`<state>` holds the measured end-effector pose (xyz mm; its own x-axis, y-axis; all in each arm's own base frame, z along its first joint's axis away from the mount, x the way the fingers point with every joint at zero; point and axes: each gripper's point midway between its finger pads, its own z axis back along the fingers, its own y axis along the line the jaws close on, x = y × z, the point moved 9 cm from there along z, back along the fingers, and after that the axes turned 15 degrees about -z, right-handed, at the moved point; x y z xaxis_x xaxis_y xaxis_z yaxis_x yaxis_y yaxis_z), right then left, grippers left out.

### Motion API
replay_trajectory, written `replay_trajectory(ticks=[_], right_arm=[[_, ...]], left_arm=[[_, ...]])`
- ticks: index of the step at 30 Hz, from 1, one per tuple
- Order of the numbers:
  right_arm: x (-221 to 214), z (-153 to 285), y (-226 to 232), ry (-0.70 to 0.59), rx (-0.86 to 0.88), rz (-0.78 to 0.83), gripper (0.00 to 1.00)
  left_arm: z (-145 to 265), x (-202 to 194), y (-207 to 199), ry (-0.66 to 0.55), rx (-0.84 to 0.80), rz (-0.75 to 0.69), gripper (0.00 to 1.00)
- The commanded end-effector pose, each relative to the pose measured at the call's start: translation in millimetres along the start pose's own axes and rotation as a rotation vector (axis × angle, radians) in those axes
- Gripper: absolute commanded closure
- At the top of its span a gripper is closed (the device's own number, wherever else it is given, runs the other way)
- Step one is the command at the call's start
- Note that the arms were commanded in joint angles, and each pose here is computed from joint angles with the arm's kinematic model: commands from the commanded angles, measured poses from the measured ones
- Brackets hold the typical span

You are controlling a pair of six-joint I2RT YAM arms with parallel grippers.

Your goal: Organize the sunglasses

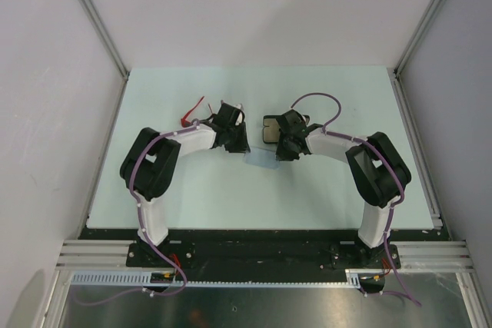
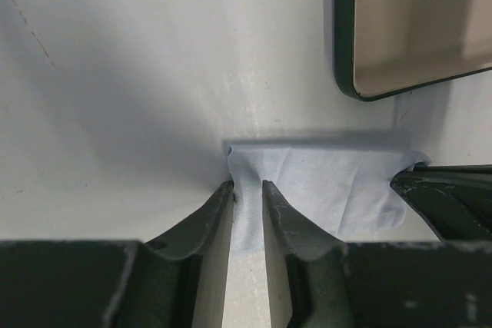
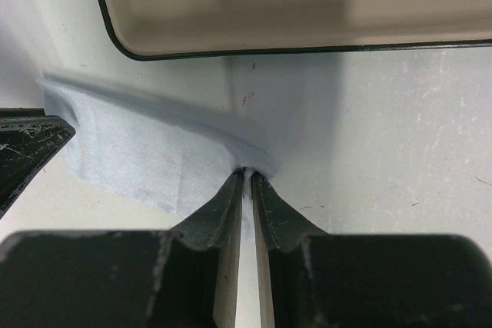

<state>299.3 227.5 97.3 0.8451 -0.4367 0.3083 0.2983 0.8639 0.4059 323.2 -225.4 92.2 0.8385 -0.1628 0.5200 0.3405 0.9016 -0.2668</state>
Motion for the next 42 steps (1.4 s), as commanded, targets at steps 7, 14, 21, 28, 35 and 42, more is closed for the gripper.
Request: replay_trajectory(ticks=[7,14,21,28,35,42], right_arm=[[-17,-16,-23,0.076,-0.113,0.033,0.92],[-15,-16,-19,0.073,-0.106,0.040,1.00],[-10,-10,-14,0.051,-0.088,0.049,1.00],[0,4,-5,-0.007,-0.059,0.071,1.00],[10,17,2,-0.056,-0.039,0.095,1.00],[25,32,8,-0.109,-0.022,0.104,1.00]], left_arm=[[-12,-27,7,0.117,0.049,-0.017,0.80],[-13,-27,9,0.117,0.061,-0.013,1.00],[-7,-20,4,0.095,0.038,-0.019,1.00],[9,1,-10,0.033,-0.031,-0.008,1.00],[25,21,-24,-0.022,-0.103,0.015,1.00],[35,35,-32,-0.059,-0.139,0.032,1.00]])
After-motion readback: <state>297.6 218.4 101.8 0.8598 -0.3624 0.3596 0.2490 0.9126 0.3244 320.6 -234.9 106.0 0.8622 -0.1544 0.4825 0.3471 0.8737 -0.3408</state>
